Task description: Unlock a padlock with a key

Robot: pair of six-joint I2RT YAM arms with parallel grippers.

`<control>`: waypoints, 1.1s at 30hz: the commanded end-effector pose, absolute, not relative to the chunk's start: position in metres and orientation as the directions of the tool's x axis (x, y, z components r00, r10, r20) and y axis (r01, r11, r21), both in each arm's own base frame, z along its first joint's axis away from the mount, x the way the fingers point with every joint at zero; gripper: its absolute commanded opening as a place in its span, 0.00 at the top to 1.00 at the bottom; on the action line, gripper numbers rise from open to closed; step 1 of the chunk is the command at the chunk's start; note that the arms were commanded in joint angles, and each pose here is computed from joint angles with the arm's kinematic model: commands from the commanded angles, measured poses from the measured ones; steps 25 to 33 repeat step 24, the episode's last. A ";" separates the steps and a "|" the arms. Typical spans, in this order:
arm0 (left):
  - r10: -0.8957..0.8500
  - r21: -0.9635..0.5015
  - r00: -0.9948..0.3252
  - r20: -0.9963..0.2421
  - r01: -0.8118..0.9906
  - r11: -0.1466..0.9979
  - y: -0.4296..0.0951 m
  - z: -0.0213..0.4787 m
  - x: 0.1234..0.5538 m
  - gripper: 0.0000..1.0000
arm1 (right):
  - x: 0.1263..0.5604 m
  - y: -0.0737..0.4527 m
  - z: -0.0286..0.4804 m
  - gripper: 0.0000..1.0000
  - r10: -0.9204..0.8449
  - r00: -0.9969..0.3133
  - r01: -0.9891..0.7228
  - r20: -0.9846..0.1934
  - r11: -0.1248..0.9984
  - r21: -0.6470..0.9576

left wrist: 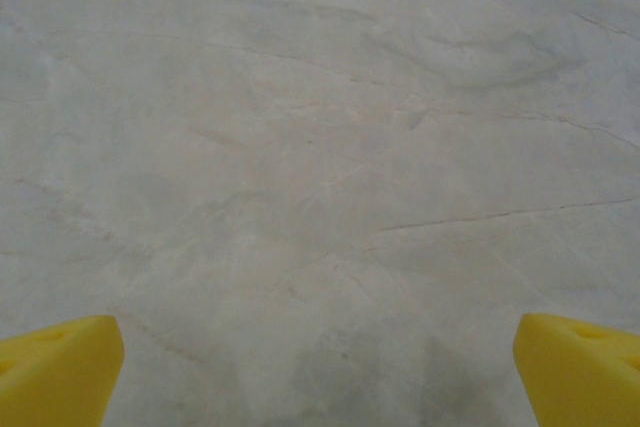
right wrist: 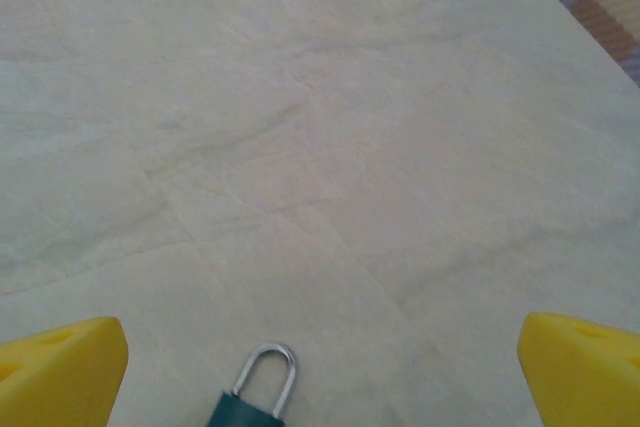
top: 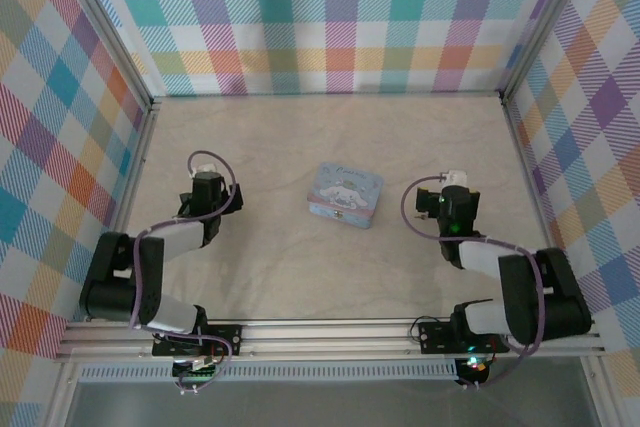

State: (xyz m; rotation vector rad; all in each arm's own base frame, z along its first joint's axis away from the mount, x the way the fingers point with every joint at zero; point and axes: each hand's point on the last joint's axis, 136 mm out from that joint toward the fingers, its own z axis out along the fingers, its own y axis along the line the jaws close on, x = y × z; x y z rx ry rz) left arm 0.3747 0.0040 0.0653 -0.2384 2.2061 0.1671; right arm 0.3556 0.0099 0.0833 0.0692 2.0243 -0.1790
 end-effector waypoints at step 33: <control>-0.052 -0.015 -0.396 -0.917 -0.098 0.995 -0.009 0.080 0.397 0.00 | 0.397 0.010 0.093 0.00 0.054 -0.359 0.003 -0.932 0.998 0.057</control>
